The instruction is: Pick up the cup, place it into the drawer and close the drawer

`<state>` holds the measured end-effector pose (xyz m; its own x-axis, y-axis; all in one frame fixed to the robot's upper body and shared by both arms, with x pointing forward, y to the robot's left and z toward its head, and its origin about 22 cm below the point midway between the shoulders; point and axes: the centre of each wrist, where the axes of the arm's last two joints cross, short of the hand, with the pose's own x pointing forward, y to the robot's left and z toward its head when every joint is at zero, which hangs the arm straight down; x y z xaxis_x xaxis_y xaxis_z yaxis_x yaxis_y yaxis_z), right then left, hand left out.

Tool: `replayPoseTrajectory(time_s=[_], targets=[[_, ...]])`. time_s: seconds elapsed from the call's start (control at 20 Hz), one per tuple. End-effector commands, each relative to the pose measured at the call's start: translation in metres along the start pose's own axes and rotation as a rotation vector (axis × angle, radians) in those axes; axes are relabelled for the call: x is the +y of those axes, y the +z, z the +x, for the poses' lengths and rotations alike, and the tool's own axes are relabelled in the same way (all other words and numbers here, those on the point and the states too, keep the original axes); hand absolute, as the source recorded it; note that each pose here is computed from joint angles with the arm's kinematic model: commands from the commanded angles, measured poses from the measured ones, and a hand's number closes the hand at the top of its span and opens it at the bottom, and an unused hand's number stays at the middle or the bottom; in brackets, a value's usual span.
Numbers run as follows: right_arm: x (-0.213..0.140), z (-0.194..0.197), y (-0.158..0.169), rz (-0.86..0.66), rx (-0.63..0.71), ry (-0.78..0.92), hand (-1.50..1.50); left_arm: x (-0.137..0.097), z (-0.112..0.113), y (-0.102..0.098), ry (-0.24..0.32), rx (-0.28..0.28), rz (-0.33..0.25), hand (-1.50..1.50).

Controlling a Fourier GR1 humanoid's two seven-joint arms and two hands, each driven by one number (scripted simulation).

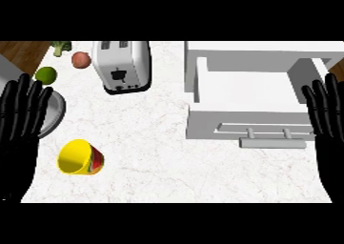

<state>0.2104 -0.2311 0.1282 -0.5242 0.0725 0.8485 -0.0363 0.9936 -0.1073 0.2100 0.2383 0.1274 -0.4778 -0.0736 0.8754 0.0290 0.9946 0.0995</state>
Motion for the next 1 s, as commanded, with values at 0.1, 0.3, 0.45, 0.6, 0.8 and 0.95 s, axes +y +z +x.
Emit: replayPoseTrajectory(time_s=[0.1, 0.3, 0.45, 0.6, 0.8, 0.95], targets=[[0.003, -0.002, -0.011, 0.005, 0.021, -0.02, -1.5, 0.025, 0.006, 0.014, 0.08, -0.064, -0.135, -1.5], [0.009, -0.001, -0.002, 0.079, 0.109, -0.123, -1.5, 0.028, -0.011, 0.026, 0.324, 0.047, -0.239, -1.5], [0.001, -0.003, -0.012, 0.051, 0.112, -0.14, -1.5, 0.054, -0.011, 0.044, 0.352, 0.051, -0.233, -1.5], [0.0, 0.001, 0.003, 0.059, 0.102, -0.133, -1.5, 0.043, -0.017, 0.026, 0.376, 0.071, -0.252, -1.5], [0.001, 0.003, -0.004, 0.059, 0.105, -0.126, -1.5, 0.043, -0.007, 0.039, 0.383, 0.083, -0.261, -1.5], [0.001, -0.021, -0.019, 0.058, 0.1, -0.123, -1.5, 0.048, -0.02, 0.017, 0.36, 0.083, -0.252, -1.5]])
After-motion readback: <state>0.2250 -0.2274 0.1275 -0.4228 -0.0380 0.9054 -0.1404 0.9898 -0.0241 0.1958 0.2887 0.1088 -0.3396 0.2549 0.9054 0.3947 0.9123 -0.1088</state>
